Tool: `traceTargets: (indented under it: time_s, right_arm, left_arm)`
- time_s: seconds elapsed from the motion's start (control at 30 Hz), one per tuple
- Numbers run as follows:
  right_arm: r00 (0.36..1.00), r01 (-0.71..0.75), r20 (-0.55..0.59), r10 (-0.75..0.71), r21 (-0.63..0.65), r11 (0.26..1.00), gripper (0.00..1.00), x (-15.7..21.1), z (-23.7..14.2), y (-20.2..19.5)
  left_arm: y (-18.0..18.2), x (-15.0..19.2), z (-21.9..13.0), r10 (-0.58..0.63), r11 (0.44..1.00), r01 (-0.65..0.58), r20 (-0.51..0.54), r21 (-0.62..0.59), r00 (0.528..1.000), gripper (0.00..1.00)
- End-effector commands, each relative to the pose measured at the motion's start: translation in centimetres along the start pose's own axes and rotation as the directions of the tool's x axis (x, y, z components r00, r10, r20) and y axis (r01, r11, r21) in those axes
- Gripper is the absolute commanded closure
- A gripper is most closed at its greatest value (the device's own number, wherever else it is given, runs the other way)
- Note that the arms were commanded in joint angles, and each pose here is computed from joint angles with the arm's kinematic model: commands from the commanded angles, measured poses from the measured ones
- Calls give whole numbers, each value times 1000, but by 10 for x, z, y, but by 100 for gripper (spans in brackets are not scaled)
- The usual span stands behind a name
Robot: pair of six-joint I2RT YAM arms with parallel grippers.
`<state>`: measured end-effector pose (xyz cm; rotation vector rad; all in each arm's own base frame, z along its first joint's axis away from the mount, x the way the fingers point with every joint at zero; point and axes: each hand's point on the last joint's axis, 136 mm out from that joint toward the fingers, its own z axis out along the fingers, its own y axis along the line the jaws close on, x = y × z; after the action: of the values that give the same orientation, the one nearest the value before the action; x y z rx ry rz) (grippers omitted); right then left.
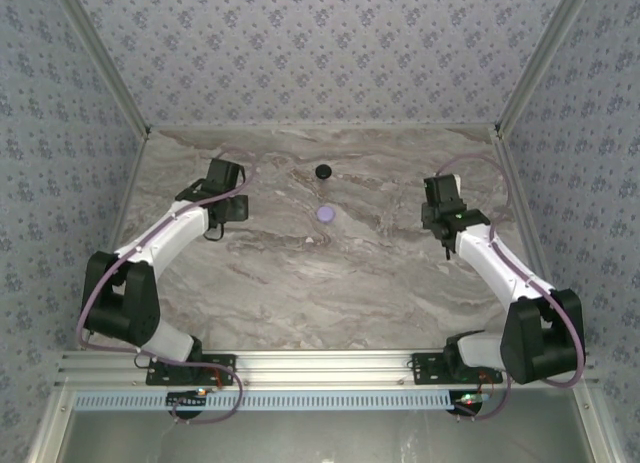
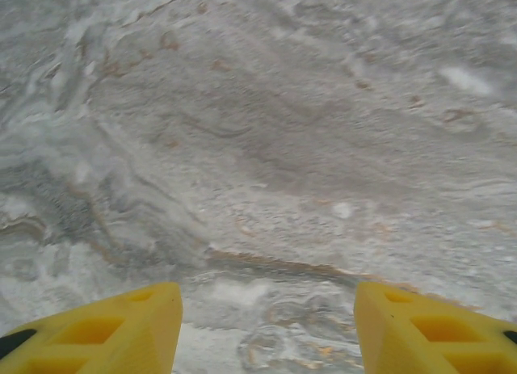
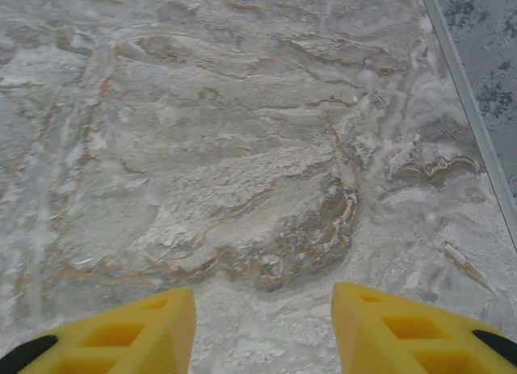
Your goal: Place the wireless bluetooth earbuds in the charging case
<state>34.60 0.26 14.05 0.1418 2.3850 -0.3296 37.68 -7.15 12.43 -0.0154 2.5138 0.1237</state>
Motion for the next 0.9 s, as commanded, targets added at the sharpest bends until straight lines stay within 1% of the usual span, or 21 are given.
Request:
traceTargets:
  time_s: [0.0, 0.07, 0.2, 0.3, 0.4, 0.53, 0.6, 0.73, 0.87]
  right_arm:
    - [996, -50, 70, 54, -47, 998, 47, -11, 2, -6]
    - [993, -69, 91, 76, -75, 995, 46, -12, 7, -8]
    - [984, -94, 140, 108, -103, 990, 44, -13, 16, -14]
    - [977, -108, 171, 127, -116, 987, 43, -11, 23, -19]
    - [967, -132, 201, 155, -126, 983, 42, -11, 28, -27]
    - [956, -122, 245, 162, -168, 978, 41, -11, 34, -30]
    - [946, -114, 280, 164, -188, 976, 41, -13, 35, -31]
    - [939, -67, 317, 133, -209, 976, 41, -14, 39, -26]
    - [928, -52, 344, 143, -261, 964, 41, -18, 41, -20]
  left_arm:
    - [21, -14, -3, 12, 999, -9, 70, -52, 997, 42]
    - [30, -14, -1, 2, 997, 4, 85, -75, 996, 41]
    - [49, -20, -1, -10, 992, 29, 151, -121, 989, 37]
    - [60, -25, -1, -13, 987, 44, 197, -151, 980, 31]
    - [67, -28, 0, -2, 986, 41, 233, -164, 973, 26]
    - [68, -32, 3, 45, 989, -1, 294, -147, 955, 21]
    - [65, -34, 4, 55, 992, -12, 351, -122, 935, 17]
    - [67, -34, 8, 25, 997, 7, 421, -74, 907, 10]
    - [68, -35, 12, -27, 1000, 26, 451, 9, 892, 8]
